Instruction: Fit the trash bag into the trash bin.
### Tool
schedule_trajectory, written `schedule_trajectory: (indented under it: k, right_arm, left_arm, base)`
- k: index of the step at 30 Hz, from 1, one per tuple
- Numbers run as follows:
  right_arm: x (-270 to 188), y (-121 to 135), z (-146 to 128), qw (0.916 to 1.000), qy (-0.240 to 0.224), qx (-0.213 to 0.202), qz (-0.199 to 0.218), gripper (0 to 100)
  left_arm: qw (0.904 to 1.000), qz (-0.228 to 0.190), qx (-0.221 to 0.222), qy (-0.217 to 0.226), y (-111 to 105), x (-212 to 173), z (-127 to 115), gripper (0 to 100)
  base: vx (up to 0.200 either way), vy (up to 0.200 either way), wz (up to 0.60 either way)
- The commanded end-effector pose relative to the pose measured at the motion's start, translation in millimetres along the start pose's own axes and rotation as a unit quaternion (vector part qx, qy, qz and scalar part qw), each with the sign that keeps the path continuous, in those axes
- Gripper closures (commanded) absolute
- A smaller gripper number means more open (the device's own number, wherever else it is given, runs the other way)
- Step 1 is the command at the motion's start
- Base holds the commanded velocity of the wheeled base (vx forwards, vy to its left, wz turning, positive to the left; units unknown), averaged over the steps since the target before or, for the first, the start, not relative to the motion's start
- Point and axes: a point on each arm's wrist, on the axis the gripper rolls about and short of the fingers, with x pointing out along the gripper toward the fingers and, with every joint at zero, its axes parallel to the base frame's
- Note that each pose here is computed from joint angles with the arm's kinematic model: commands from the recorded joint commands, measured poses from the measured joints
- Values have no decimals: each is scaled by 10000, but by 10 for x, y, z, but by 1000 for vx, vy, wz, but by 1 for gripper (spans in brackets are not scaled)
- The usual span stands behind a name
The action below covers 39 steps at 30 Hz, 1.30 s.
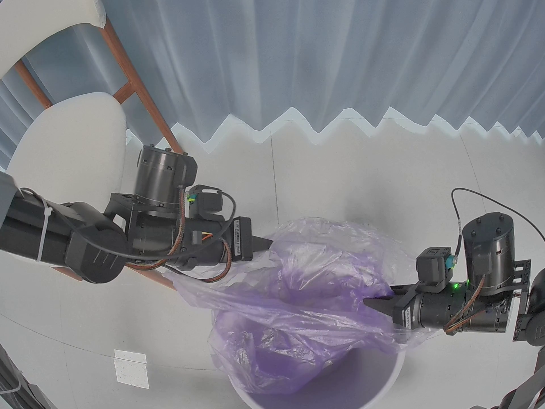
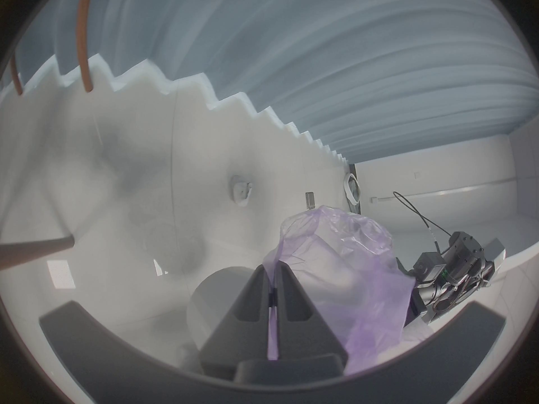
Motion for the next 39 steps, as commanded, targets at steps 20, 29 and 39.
schedule_trajectory:
  k: [20,29,39]
  right_arm:
    - [-128,-280,242,9964,-563,441,-457,100]
    - [-144,-367,277,9946,-638,531,-617,100]
    - [-116,-564,226,9905,-505,722,-1060,100]
  left_arm:
    - [9983,324,-320,-373,349,33,-113,100]
    - [9920,721,-711,-751,502,-90,-35,0]
    - [9581,-84,-1300,-2551,258,-789,554,0]
  base:
    - [0,0,0]
    - [0,0,0]
    - [0,0,0]
